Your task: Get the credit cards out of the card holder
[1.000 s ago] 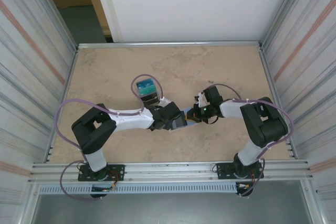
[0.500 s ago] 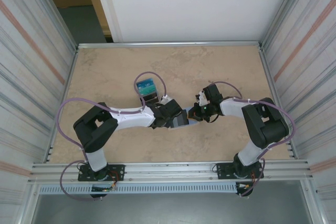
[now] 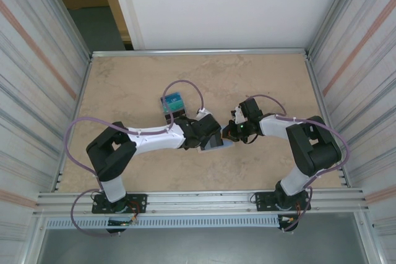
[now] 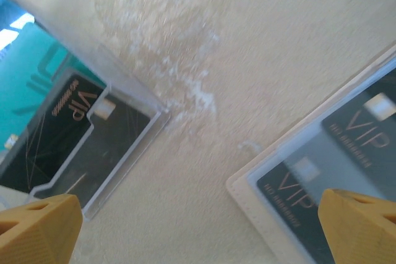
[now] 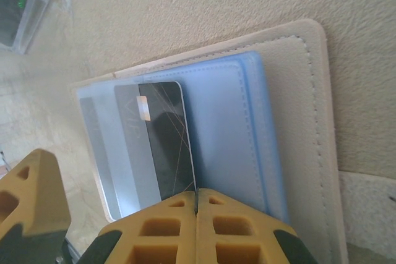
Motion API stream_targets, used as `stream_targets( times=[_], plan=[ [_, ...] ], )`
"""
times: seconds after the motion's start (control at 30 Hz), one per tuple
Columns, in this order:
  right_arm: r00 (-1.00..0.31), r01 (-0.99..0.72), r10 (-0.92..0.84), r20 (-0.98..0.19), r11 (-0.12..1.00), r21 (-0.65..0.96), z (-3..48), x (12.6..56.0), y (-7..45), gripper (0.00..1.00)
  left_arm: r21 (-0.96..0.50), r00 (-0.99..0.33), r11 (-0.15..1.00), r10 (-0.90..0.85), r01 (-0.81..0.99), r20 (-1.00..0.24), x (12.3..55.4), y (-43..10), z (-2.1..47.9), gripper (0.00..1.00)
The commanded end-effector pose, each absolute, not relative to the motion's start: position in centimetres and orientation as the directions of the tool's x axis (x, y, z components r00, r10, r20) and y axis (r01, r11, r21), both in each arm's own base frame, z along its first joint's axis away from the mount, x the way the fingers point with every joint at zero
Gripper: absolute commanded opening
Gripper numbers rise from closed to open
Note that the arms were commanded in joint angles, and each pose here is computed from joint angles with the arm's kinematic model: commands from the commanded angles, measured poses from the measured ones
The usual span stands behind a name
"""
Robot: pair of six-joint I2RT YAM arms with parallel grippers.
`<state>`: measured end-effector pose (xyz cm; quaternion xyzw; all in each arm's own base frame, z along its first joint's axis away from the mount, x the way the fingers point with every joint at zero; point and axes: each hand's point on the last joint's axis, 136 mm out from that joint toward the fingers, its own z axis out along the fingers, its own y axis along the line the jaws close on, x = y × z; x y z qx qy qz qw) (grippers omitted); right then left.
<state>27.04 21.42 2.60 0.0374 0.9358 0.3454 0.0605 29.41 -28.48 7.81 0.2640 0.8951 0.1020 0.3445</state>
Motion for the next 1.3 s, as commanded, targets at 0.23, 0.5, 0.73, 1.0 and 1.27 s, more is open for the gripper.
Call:
stream_targets(
  times=[0.23, 0.5, 0.73, 1.0, 1.27],
  plan=[
    [-0.986, 0.007, 0.112, -0.124, 0.771, 0.637, 3.7, 27.5, 21.1, 0.0, 0.406, -0.597, 0.795, 0.606, 0.45, -0.525, 30.3, -30.2, 6.2, 0.99],
    [-0.986, 0.012, 0.114, -0.118, 0.765, 0.644, 3.8, 27.6, 21.1, 0.0, 0.424, -0.606, 0.777, 0.628, 0.465, -0.488, 30.2, -30.0, 4.8, 0.99],
    [-0.986, 0.022, 0.139, -0.098, 0.676, 0.737, 4.9, 27.7, 21.6, 0.0, 0.439, -0.618, 0.764, 0.643, 0.473, -0.452, 29.8, -29.3, 3.7, 0.99],
    [-0.986, 0.035, 0.154, -0.07, 0.589, 0.807, 5.3, 27.7, 22.3, 0.06, 0.424, -0.634, 0.771, 0.634, 0.474, -0.443, 29.3, -28.9, 3.1, 0.99],
    [-0.986, 0.034, 0.153, -0.063, 0.56, 0.828, 4.9, 27.9, 22.7, 0.19, 0.415, -0.637, 0.776, 0.629, 0.475, -0.446, 29.1, -28.9, 2.9, 0.99]
  ],
)
